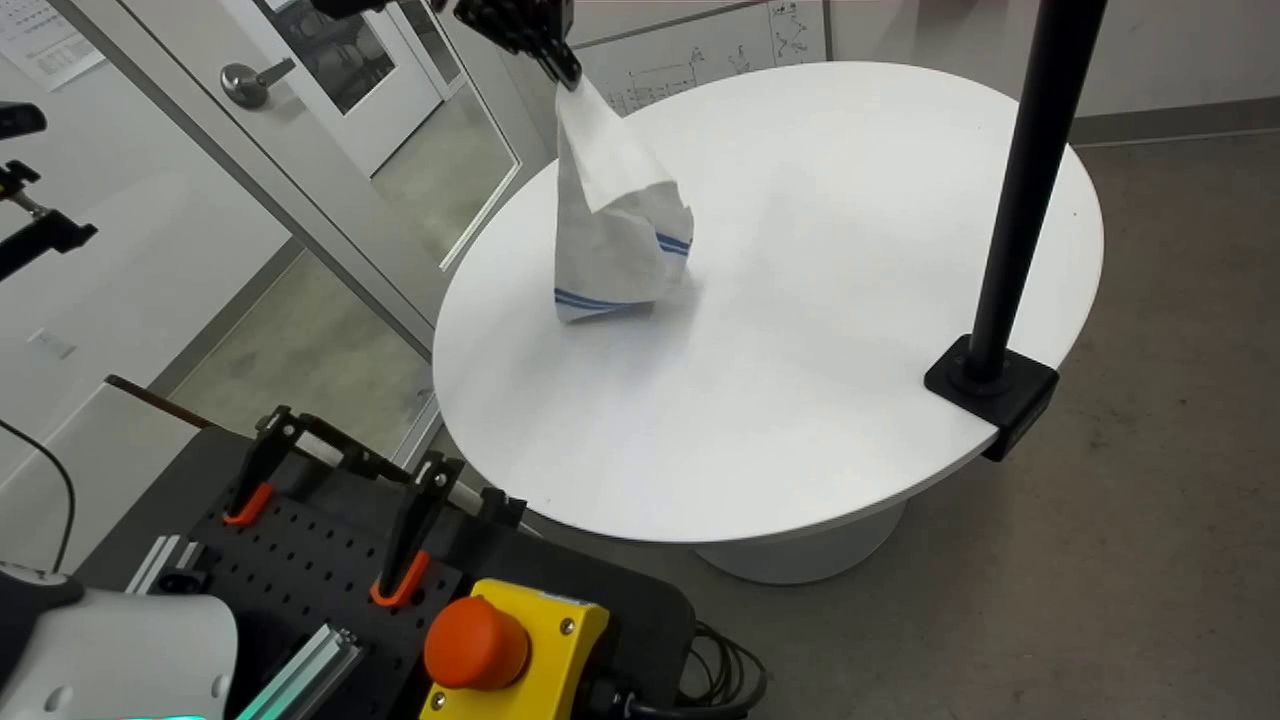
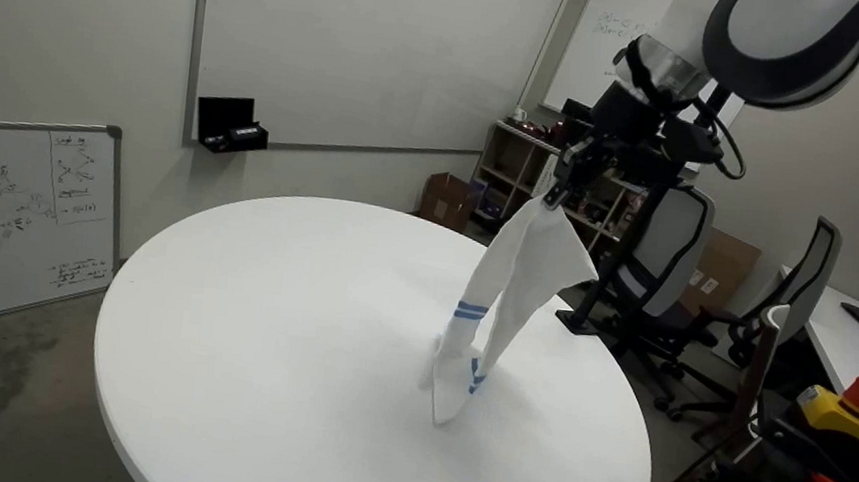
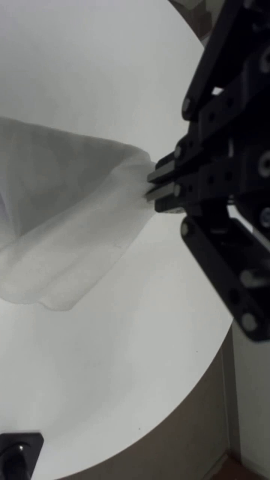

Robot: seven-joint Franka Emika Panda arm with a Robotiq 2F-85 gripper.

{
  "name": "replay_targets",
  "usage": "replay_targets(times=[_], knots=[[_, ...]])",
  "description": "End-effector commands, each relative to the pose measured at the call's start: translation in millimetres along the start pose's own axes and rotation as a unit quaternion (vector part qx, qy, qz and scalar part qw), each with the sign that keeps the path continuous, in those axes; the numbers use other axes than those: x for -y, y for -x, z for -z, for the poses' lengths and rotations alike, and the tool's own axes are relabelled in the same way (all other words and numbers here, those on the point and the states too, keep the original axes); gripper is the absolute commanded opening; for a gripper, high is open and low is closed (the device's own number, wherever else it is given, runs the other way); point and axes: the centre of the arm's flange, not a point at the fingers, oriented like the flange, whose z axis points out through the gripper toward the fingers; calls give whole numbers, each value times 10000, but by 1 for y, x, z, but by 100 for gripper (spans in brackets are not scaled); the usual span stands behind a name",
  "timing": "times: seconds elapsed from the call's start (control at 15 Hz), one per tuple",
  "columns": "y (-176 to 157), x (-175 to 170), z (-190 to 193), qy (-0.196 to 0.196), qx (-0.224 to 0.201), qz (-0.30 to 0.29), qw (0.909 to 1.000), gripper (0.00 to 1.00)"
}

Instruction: Take the white cloth off the black pole, put it down, pick it back up and put it on the black pole again

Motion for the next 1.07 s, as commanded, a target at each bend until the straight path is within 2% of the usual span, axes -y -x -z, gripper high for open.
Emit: replay_targets(times=[0.0,0.6,1.0], knots=[[5,-5,51,9,-385,258,9989,3],[-25,-8,150,317,-1283,741,9884,3],[-55,-22,223,486,-1891,633,9787,3]])
